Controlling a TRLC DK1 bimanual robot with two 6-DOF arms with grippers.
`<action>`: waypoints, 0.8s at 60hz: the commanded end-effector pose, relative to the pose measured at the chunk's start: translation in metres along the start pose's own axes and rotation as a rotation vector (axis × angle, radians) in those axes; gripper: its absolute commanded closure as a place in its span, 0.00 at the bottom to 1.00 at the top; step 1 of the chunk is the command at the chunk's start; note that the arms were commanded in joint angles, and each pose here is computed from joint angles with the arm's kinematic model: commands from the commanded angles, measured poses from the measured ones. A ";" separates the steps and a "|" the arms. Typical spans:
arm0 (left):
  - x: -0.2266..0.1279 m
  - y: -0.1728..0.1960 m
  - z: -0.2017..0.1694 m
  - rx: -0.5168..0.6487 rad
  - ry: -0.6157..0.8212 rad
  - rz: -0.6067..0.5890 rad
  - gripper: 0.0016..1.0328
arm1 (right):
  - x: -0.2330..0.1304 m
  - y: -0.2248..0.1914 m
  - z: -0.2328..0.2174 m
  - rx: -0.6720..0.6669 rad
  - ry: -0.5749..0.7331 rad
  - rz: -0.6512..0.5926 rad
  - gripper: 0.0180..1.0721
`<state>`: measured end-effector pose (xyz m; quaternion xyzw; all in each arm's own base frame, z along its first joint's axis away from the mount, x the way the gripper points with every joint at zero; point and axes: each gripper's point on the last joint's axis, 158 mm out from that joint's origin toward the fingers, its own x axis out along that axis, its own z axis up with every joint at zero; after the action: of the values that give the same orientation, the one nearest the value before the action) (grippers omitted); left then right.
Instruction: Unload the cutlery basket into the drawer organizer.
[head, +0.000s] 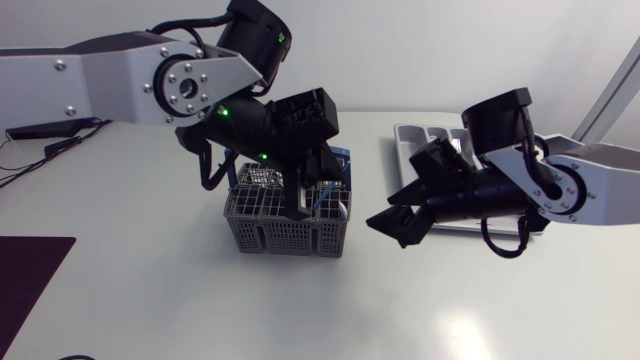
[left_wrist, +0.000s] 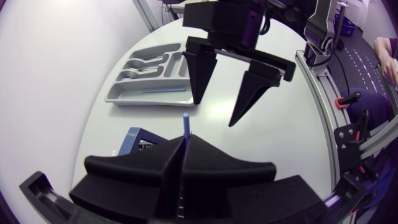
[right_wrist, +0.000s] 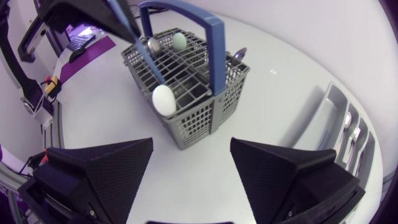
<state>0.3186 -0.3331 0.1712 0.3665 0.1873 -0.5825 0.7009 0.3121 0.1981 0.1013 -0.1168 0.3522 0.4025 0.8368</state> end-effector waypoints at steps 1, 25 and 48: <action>-0.014 0.004 0.021 0.011 -0.033 0.021 0.87 | -0.001 0.021 -0.008 -0.074 0.006 0.045 0.14; -0.034 -0.002 0.044 0.033 -0.024 0.042 0.87 | -0.010 0.035 -0.005 -0.108 -0.017 0.053 0.14; -0.060 -0.008 0.078 0.017 -0.073 0.074 0.87 | -0.038 0.049 0.003 -0.155 -0.110 0.044 0.14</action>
<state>0.2859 -0.3471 0.2330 0.3719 0.1616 -0.5770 0.7089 0.2727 0.2095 0.1352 -0.1438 0.2815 0.4427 0.8391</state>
